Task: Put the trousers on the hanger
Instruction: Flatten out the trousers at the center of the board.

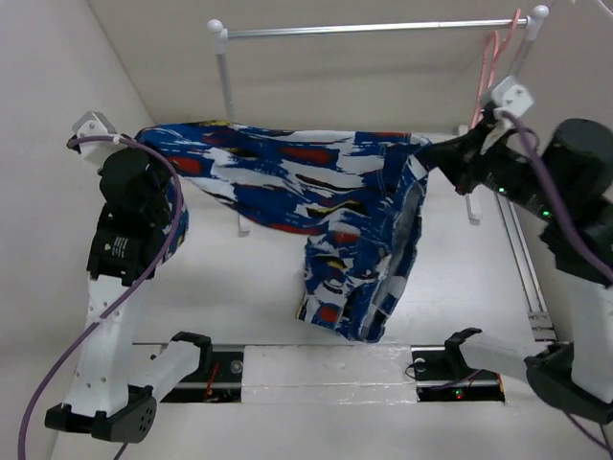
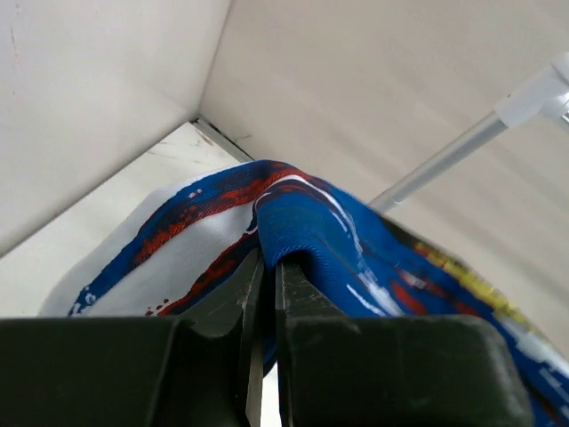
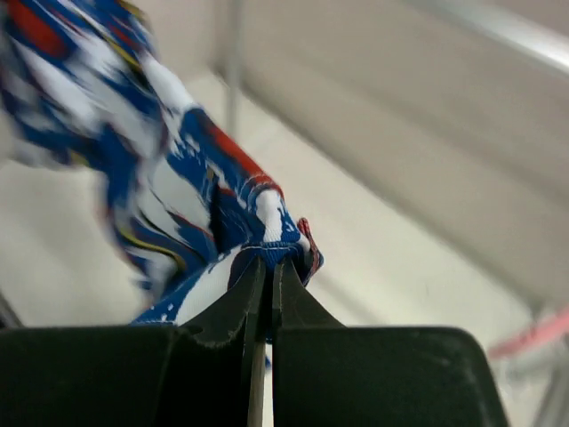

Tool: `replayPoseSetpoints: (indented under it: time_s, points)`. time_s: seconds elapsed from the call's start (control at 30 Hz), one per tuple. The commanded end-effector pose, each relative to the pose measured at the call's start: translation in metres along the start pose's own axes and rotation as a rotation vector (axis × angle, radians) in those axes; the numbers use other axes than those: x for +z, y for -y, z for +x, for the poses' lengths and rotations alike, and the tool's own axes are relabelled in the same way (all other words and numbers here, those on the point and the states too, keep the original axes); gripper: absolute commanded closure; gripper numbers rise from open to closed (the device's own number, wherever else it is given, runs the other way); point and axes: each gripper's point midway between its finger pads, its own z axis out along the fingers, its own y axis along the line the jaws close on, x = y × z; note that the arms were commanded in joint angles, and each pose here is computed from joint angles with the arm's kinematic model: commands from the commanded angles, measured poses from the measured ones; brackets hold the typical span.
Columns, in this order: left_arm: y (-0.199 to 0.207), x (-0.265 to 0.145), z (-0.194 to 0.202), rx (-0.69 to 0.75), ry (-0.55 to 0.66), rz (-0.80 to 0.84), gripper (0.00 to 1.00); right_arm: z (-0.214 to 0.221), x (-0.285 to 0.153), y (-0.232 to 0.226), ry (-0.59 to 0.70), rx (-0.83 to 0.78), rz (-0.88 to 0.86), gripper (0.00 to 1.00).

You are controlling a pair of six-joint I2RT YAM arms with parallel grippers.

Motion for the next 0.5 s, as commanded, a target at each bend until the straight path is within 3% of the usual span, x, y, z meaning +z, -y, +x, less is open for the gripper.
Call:
replayPoseSetpoints:
  time_s: [0.0, 0.13, 0.2, 0.27, 0.3, 0.33, 0.4, 0.43, 0.47]
  points:
    - [0.005, 0.024, 0.009, 0.104, -0.008, -0.028, 1.0, 0.13, 0.048, 0.042, -0.28, 0.131, 0.012, 1.0]
    - [0.026, 0.07, 0.059, 0.196, -0.087, 0.027, 1.0, 0.206, 0.059, 0.125, -0.374, 0.173, 0.256, 1.0]
    - [0.027, 0.102, 0.115, 0.266, -0.206, 0.017, 0.96, 0.226, 0.061, 0.149, -0.402, 0.172, 0.362, 1.0]
    - [0.03, 0.116, 0.141, 0.306, -0.312, -0.007, 0.69, 0.232, 0.059, 0.171, -0.414, 0.15, 0.475, 1.0]
    - [0.024, 0.128, 0.174, 0.34, -0.401, -0.035, 0.41, 0.239, 0.057, 0.182, -0.442, 0.144, 0.53, 0.99]
    - [0.024, 0.127, 0.183, 0.347, -0.442, -0.029, 0.28, 0.241, 0.05, 0.194, -0.469, 0.126, 0.617, 0.97]
    - [0.036, 0.114, 0.19, 0.336, -0.469, 0.05, 0.1, 0.235, 0.052, 0.201, -0.47, 0.099, 0.674, 0.67]
    - [0.037, 0.109, 0.19, 0.321, -0.471, 0.073, 0.1, 0.241, 0.054, 0.2, -0.507, 0.096, 0.686, 0.37]
    - [0.036, 0.097, 0.2, 0.325, -0.501, 0.091, 0.11, 0.231, 0.058, 0.197, -0.498, 0.088, 0.673, 0.29]
